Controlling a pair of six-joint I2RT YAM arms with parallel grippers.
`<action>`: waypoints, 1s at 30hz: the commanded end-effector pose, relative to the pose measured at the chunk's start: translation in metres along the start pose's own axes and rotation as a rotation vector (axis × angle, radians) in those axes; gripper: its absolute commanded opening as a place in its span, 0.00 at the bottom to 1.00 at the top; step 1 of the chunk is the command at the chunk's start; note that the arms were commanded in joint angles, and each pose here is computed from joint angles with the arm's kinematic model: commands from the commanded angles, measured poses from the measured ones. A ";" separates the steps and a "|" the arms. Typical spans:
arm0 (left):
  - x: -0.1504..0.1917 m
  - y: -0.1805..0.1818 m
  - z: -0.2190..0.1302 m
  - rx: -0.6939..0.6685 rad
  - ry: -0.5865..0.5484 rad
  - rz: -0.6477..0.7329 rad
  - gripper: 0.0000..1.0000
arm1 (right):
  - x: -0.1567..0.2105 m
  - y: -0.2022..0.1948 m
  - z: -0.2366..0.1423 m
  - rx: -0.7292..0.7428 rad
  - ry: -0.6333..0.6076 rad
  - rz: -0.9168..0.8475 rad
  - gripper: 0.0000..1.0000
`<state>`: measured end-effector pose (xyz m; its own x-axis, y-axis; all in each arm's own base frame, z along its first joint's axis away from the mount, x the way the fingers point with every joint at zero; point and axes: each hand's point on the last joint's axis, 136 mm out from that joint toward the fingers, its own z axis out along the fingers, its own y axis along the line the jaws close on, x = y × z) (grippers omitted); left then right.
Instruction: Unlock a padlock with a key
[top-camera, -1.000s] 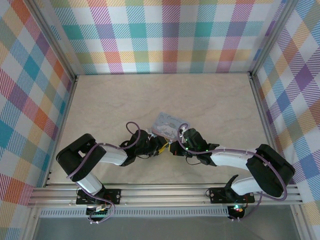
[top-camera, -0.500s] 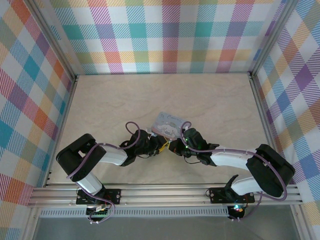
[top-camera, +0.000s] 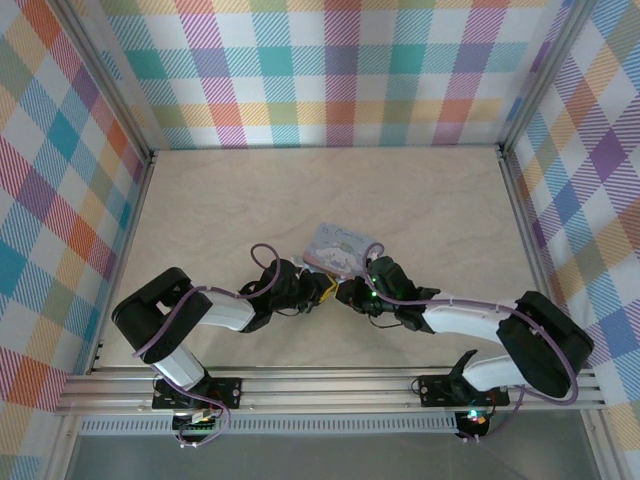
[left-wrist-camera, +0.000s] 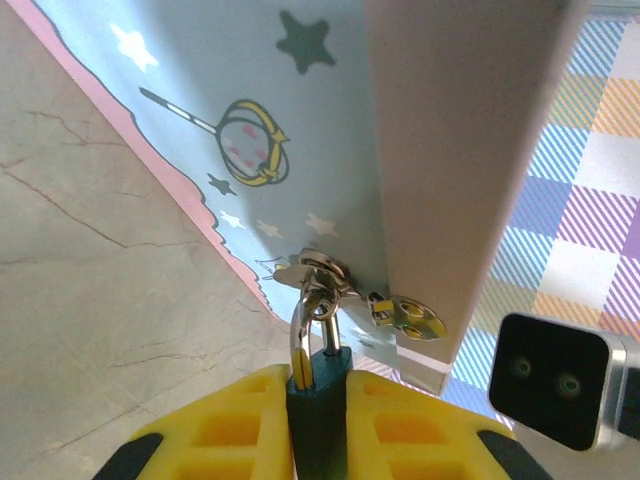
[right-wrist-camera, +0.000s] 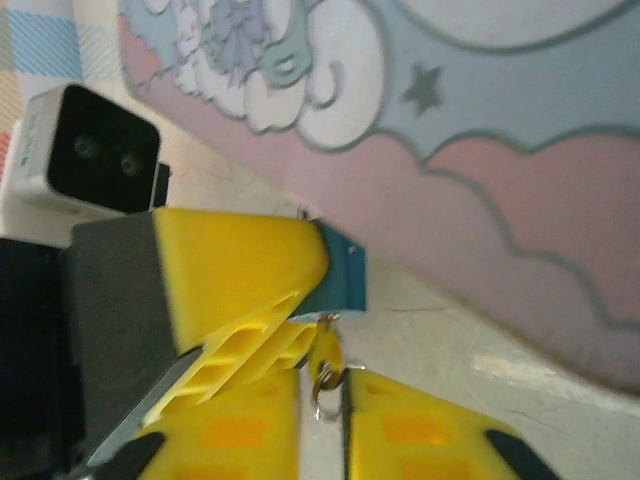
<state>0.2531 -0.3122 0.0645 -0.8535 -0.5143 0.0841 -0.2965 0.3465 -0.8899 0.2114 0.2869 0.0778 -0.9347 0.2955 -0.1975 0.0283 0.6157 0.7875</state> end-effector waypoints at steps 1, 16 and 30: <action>0.006 -0.001 -0.001 -0.007 0.001 -0.002 0.03 | -0.003 0.011 -0.012 -0.034 -0.035 -0.079 0.25; 0.007 -0.001 -0.002 -0.030 0.009 -0.011 0.00 | -0.032 0.037 -0.080 0.054 -0.239 -0.837 0.67; 0.010 -0.004 0.000 -0.038 0.025 -0.061 0.00 | -0.021 0.048 -0.075 0.091 -0.273 -1.628 0.71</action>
<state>0.2520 -0.3116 0.0651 -0.8374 -0.5329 0.1212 -0.3440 0.3417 -0.8746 0.2057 0.2512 0.1641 -0.1372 -0.4556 -0.8796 -0.8309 0.5363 -0.1482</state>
